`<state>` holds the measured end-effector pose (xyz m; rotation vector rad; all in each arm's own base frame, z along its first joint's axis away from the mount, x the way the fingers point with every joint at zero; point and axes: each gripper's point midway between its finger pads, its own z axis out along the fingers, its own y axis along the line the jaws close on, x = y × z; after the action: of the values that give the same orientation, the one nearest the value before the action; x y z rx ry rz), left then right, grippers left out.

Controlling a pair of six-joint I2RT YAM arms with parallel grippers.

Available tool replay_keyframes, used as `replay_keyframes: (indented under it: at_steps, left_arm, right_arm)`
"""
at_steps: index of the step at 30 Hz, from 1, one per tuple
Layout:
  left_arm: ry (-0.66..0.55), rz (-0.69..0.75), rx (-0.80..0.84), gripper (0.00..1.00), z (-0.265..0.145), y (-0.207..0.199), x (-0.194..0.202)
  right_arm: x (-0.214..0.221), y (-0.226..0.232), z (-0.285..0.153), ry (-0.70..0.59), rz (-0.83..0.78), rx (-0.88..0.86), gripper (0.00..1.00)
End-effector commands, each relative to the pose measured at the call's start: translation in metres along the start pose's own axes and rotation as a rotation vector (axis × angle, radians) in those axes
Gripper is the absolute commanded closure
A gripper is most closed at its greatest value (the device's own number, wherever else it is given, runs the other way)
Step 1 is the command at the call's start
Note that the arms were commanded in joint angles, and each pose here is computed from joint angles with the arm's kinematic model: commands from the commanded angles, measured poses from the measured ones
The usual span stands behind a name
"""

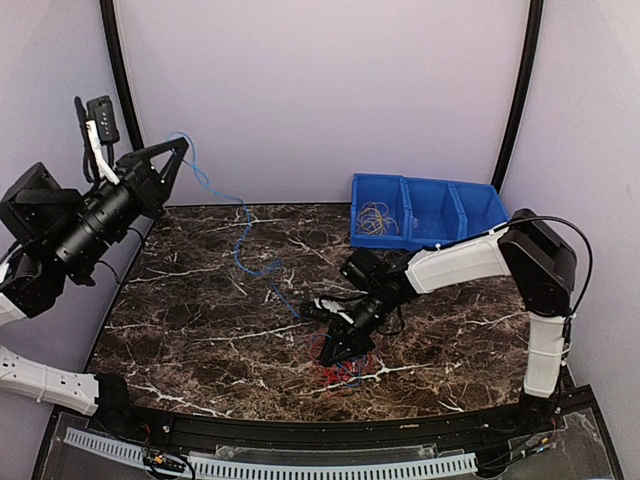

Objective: Untangle the cables

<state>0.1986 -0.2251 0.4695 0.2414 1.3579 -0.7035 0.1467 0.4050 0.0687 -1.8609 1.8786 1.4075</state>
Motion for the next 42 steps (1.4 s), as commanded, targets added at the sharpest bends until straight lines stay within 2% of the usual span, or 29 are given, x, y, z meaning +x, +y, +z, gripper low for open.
replay_keyframes:
  at_steps: [1,8,10,13,15,21,26,31,35,42]
  left_arm:
    - [-0.066,0.136,-0.086,1.00,-0.005,0.011,-0.055]
    - [-0.259,0.215,-0.117,1.00,-0.008,0.002,-0.173]
    - [-0.302,0.232,-0.113,1.00,-0.009,-0.003,-0.194]
    - [-0.310,0.253,-0.109,1.00,-0.002,-0.009,-0.201]
    - [-0.293,0.258,-0.101,1.00,0.005,-0.013,-0.193]
    - [-0.187,0.232,-0.058,1.00,0.023,-0.020,-0.126]
    - [-0.095,0.202,-0.042,1.00,0.029,-0.019,-0.075]
    - [-0.034,0.144,-0.049,1.00,0.022,-0.008,-0.027]
    - [0.010,0.124,-0.057,1.00,0.018,-0.002,0.003]
    - [0.065,0.068,-0.030,1.00,0.022,-0.005,0.041]
  right_arm:
    - [0.014,-0.020,-0.008,0.001,0.027,0.045,0.87]
    - [0.037,-0.040,-0.016,0.022,0.093,0.103,0.90]
    - [0.043,-0.045,-0.017,0.030,0.111,0.114,0.91]
    - [0.040,-0.045,-0.025,0.028,0.098,0.129,0.87]
    - [0.033,-0.041,-0.034,0.022,0.068,0.149,0.83]
    - [-0.006,-0.011,-0.068,-0.010,-0.073,0.182,0.64]
    - [-0.045,0.023,-0.105,-0.105,-0.178,0.191,0.52]
    - [-0.079,0.042,-0.137,-0.110,-0.253,0.260,0.48]
    - [-0.111,0.037,-0.162,-0.137,-0.297,0.385,0.47]
    - [-0.180,0.032,-0.202,-0.278,-0.404,0.545,0.48]
